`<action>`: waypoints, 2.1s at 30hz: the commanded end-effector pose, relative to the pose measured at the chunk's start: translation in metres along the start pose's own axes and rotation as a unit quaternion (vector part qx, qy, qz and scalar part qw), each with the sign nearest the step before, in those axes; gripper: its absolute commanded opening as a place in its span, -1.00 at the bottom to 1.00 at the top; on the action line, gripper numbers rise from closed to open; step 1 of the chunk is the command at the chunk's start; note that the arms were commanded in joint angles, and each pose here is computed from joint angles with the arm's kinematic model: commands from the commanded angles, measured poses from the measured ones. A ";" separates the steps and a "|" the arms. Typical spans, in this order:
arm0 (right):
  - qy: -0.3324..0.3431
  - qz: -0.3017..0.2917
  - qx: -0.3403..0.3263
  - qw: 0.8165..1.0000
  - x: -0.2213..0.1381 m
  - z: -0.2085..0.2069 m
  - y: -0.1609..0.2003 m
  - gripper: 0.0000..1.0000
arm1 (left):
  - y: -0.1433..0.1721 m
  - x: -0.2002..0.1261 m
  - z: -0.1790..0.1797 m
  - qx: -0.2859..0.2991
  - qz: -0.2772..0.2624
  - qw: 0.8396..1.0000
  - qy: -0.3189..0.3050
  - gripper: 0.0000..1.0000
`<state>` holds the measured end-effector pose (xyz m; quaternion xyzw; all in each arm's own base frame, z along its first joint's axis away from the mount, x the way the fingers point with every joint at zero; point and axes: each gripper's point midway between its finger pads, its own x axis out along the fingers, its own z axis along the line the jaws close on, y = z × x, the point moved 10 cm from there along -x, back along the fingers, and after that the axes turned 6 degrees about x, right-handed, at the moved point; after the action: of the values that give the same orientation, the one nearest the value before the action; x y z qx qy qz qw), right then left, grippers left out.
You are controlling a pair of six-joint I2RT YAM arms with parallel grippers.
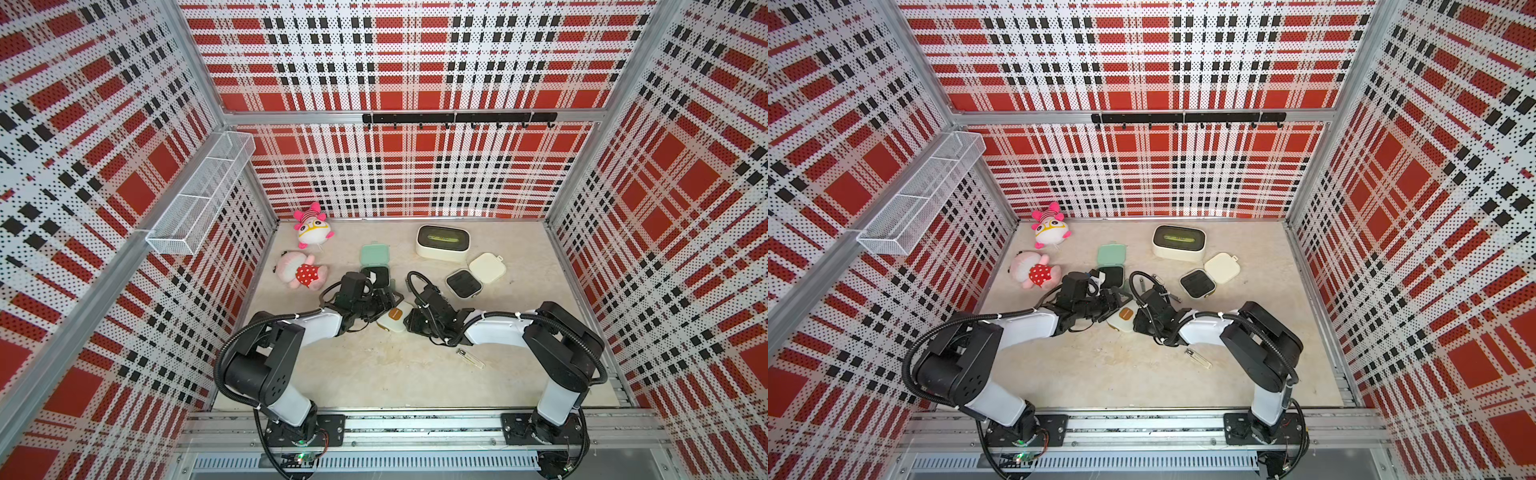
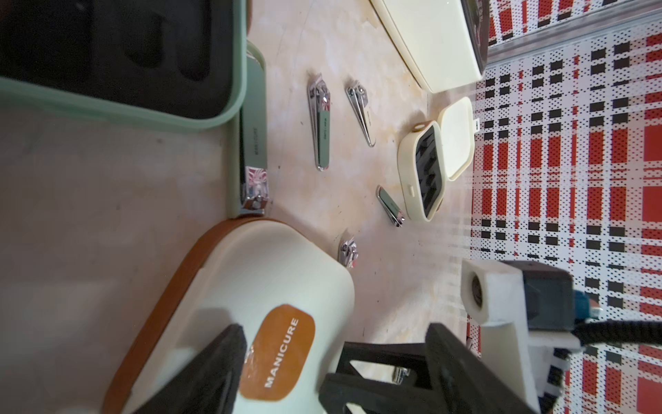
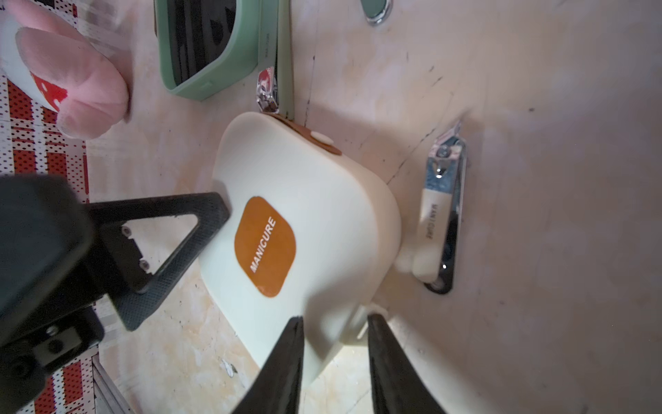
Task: Organize nail clipper sets
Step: Move the storage box to the center of the board.
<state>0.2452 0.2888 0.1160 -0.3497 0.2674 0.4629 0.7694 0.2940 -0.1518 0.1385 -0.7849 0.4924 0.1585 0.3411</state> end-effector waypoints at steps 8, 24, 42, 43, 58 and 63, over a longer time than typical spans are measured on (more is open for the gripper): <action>-0.007 0.000 0.005 1.000 0.009 0.004 -0.002 -0.30 | -0.025 -0.018 0.014 0.060 0.003 0.992 -0.109 0.67; 0.006 0.001 0.005 1.000 0.013 0.001 -0.004 -0.28 | -0.009 0.032 0.012 0.123 0.083 0.982 -0.121 0.42; -0.075 0.020 0.042 0.996 0.020 -0.002 0.002 -0.26 | 0.045 0.015 0.011 0.075 0.099 0.985 -0.120 0.33; -0.072 0.019 0.040 0.996 0.019 -0.003 0.003 -0.26 | 0.044 0.014 0.012 0.075 0.097 0.985 -0.122 0.33; -0.002 0.025 -0.023 0.999 0.014 -0.002 0.009 -0.16 | -0.033 -0.082 -0.004 0.052 -0.079 0.985 -0.145 0.61; -0.018 0.044 -0.046 0.998 0.038 0.028 0.017 -0.20 | -0.042 -0.113 -0.005 0.041 -0.115 0.984 -0.127 0.62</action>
<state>0.2521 0.3184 0.1094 -0.3516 0.2393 0.4971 0.7563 0.2833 -0.0771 0.2166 -0.7944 0.3529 0.1938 0.4549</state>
